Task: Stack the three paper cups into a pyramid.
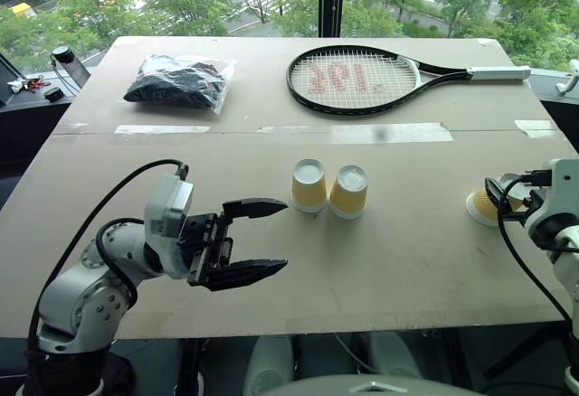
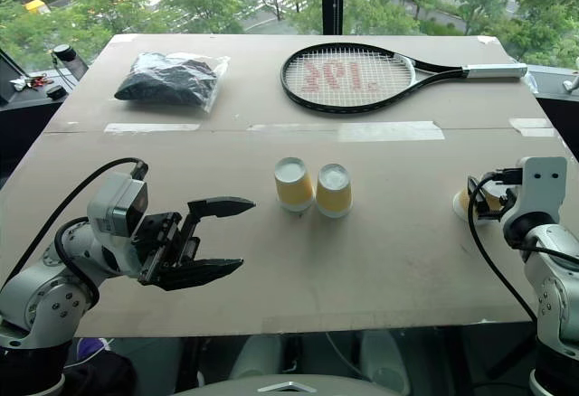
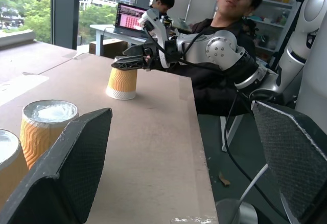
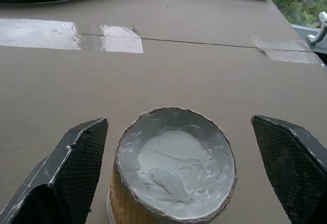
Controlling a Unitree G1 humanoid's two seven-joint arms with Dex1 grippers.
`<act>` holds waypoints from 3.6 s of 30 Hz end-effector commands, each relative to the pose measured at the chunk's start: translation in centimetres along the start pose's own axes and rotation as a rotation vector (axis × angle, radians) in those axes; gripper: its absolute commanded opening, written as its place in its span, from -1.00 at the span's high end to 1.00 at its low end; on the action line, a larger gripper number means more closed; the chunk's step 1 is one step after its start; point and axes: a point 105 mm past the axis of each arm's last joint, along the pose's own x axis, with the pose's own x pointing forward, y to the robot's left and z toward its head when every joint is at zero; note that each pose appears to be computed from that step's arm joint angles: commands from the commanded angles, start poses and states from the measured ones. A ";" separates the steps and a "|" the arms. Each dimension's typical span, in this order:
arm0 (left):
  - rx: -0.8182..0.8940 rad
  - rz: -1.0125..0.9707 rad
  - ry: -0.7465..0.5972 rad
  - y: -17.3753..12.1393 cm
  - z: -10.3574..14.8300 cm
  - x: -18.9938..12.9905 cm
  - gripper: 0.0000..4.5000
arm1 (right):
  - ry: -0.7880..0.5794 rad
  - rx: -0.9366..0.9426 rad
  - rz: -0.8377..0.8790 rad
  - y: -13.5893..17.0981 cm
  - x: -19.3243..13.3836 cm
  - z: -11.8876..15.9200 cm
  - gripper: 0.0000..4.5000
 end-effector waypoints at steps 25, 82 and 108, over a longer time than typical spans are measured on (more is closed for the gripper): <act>0.072 0.406 -0.086 1.9 -0.7 -6.2 -1.00 | -0.305 -0.173 0.897 14.8 -3.3 13.0 -0.04; 0.063 0.483 -0.253 -1.8 0.9 -10.5 -1.00 | -0.264 -0.439 1.198 24.3 -3.1 12.9 -0.96; -0.039 0.559 -0.093 1.2 -2.9 -9.4 -1.00 | -0.283 -0.177 0.928 10.3 -6.7 5.7 -0.96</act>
